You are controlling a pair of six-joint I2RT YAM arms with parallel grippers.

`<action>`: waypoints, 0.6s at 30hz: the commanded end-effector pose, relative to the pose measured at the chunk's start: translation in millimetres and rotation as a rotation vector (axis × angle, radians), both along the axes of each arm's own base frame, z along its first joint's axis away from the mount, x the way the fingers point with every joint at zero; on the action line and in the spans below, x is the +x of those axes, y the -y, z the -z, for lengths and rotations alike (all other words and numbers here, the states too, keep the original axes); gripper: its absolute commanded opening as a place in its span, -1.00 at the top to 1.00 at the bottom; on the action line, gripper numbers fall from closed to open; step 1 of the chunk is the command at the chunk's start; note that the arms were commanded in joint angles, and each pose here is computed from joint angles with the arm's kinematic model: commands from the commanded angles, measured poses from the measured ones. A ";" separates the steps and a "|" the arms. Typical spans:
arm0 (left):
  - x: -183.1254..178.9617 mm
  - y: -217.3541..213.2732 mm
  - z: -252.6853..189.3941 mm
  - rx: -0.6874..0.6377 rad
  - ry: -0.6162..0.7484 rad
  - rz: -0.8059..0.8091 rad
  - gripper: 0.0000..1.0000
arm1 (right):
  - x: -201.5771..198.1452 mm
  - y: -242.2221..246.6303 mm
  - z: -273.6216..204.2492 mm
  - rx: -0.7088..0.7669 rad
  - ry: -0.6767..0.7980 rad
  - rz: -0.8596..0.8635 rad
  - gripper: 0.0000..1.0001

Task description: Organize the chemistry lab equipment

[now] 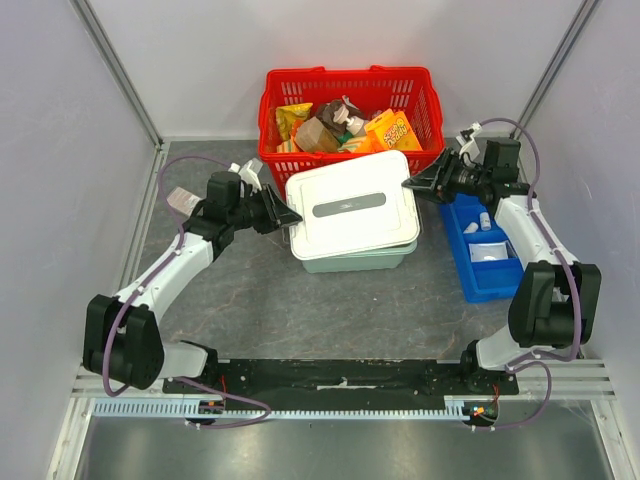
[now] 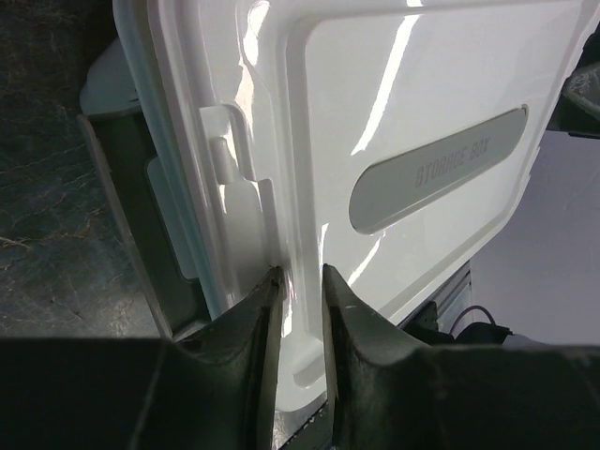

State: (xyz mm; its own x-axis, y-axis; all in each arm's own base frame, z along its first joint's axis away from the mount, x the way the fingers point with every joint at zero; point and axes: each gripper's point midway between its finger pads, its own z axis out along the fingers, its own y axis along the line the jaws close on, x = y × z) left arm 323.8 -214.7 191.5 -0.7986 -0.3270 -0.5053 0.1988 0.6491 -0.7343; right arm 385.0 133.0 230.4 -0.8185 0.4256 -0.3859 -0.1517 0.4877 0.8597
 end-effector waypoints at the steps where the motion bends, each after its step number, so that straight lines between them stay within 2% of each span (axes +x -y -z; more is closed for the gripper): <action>1: 1.9 -2.9 11.2 0.059 0.019 0.013 0.41 | 20.9 28.2 8.2 -0.161 0.015 0.109 -0.06; 8: -0.4 -4.1 11.3 0.071 0.030 0.017 0.41 | 9.7 28.2 3.8 -0.186 0.054 0.090 -0.02; 13: -1.2 -1.8 17.2 0.073 0.015 0.030 0.41 | -3.2 22.5 4.2 -0.169 0.076 0.061 -0.12; 18: -3.5 1.2 18.3 0.072 0.022 0.037 0.41 | -14.6 13.3 7.9 -0.155 0.078 0.013 -0.09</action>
State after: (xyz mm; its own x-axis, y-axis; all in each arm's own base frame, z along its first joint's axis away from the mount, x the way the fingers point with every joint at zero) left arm 321.8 -215.4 184.3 -0.7991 -0.2980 -0.5222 0.2161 0.6682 -0.7119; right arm 374.8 119.3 222.6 -0.7906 0.3898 -0.4722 -0.1687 0.6026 0.7800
